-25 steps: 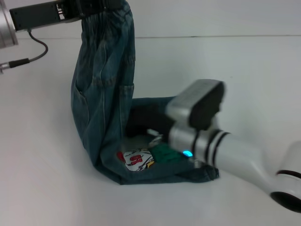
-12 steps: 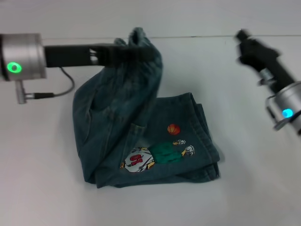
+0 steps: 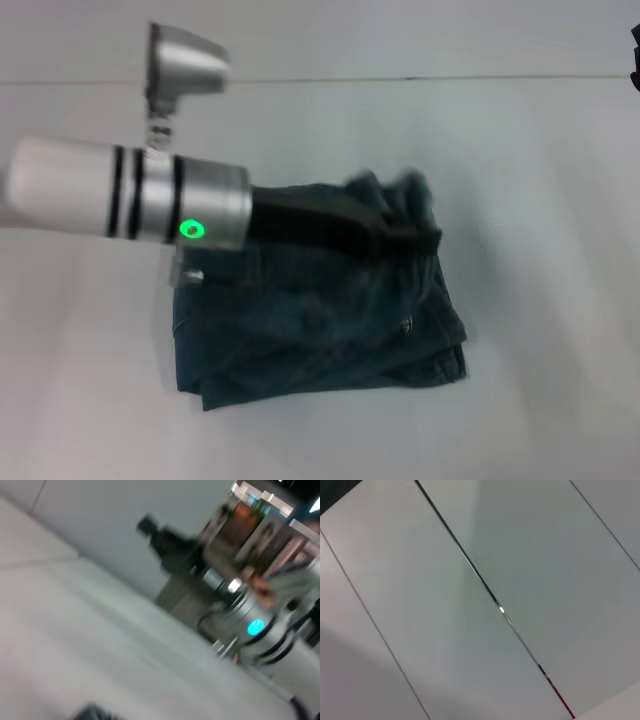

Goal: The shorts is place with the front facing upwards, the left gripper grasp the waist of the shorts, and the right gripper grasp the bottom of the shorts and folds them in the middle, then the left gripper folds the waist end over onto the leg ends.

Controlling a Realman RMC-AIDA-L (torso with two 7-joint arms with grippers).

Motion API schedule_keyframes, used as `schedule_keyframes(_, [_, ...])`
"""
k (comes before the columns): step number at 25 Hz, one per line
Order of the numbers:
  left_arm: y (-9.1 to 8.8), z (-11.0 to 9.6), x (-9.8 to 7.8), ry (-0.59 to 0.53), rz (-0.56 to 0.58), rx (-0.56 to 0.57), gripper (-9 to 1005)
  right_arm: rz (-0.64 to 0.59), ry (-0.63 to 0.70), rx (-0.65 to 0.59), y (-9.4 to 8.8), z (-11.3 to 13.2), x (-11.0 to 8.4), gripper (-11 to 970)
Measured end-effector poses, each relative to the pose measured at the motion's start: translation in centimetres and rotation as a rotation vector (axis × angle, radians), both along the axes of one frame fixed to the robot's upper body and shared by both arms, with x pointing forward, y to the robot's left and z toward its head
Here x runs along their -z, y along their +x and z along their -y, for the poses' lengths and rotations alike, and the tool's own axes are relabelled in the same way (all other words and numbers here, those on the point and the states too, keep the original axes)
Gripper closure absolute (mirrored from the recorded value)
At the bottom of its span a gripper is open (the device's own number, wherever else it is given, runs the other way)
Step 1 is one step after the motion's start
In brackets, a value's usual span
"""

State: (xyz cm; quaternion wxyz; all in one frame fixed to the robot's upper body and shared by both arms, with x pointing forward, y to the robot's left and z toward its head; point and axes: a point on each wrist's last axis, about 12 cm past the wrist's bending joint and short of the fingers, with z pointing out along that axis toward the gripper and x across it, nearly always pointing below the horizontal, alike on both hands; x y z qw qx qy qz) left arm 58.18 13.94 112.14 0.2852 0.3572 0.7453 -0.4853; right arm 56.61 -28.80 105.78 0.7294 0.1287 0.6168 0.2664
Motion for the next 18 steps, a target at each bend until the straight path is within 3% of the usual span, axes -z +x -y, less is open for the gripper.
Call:
schedule_keyframes(5, [-0.2,0.9,1.4,0.072,-0.009,-0.007,794,-0.015,0.003,-0.011,-0.1,-0.3,0.3,932])
schedule_keyframes(10, [-0.3,0.4,1.7,0.049,-0.027,-0.04,651,-0.036,-0.005,-0.038,-0.2,-0.7,0.6,924])
schedule_keyframes(13, [-0.3,-1.0,1.6,-0.007,-0.033,-0.092,534,-0.052,-0.013,-0.092,-0.2,-1.1,0.7,920])
schedule_keyframes(16, [-0.7,-3.4,1.3,-0.082,-0.021,-0.158,411,-0.05,-0.089,-0.203,0.0,-1.4,0.3,915])
schedule_keyframes(17, [-1.3,-5.4,1.1,-0.148,0.003,-0.201,366,-0.043,-0.121,-0.244,0.0,-1.5,0.1,913])
schedule_keyframes(18, [-1.3,-5.4,1.1,-0.148,0.003,-0.201,321,-0.036,-0.149,-0.296,0.0,-1.5,-0.1,912])
